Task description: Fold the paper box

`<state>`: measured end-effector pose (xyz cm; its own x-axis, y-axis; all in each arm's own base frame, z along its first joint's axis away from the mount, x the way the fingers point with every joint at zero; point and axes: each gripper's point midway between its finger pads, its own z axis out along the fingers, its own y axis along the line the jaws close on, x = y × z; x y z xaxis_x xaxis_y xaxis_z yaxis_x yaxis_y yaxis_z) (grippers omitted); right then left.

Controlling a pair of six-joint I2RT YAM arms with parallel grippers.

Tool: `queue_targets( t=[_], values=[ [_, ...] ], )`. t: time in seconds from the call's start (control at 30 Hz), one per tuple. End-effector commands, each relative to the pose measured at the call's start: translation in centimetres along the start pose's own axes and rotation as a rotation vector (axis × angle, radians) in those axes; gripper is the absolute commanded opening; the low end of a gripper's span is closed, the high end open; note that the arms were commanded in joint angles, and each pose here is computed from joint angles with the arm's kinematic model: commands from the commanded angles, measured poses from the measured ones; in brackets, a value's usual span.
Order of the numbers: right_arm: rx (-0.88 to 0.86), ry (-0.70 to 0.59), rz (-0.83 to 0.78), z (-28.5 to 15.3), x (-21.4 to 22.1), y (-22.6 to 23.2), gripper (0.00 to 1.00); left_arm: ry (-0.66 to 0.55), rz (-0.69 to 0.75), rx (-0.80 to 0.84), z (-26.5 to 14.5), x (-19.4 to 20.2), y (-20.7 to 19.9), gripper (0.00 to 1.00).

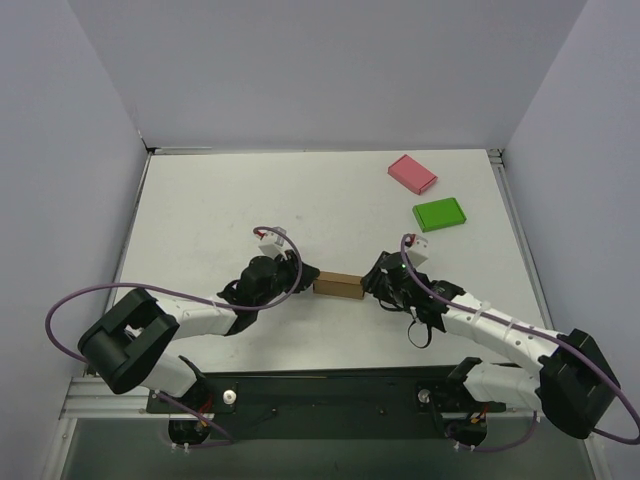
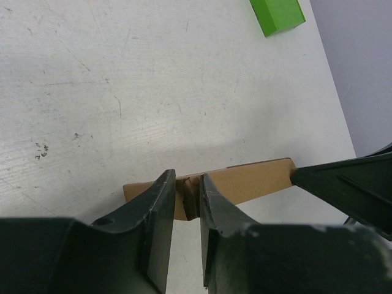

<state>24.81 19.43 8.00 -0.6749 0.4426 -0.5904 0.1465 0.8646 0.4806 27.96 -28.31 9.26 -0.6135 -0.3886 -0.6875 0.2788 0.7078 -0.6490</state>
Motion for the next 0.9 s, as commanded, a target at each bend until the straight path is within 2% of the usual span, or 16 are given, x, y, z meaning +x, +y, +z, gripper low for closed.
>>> queue_targets(
  t=[0.0,0.37,0.87],
  values=[
    [0.043,0.051,-0.038,-1.1,0.2,-1.2,0.33,0.170,0.060,-0.123,-1.0,4.2,3.5,0.14],
    [-0.016,0.031,0.025,-2.0,-1.1,-0.5,0.35,0.184,0.071,-0.132,-1.0,4.3,3.3,0.14],
    [-0.036,0.063,0.034,-2.0,-0.3,-0.7,0.33,0.192,0.092,-0.143,-0.6,4.2,3.0,0.13]
  ],
)
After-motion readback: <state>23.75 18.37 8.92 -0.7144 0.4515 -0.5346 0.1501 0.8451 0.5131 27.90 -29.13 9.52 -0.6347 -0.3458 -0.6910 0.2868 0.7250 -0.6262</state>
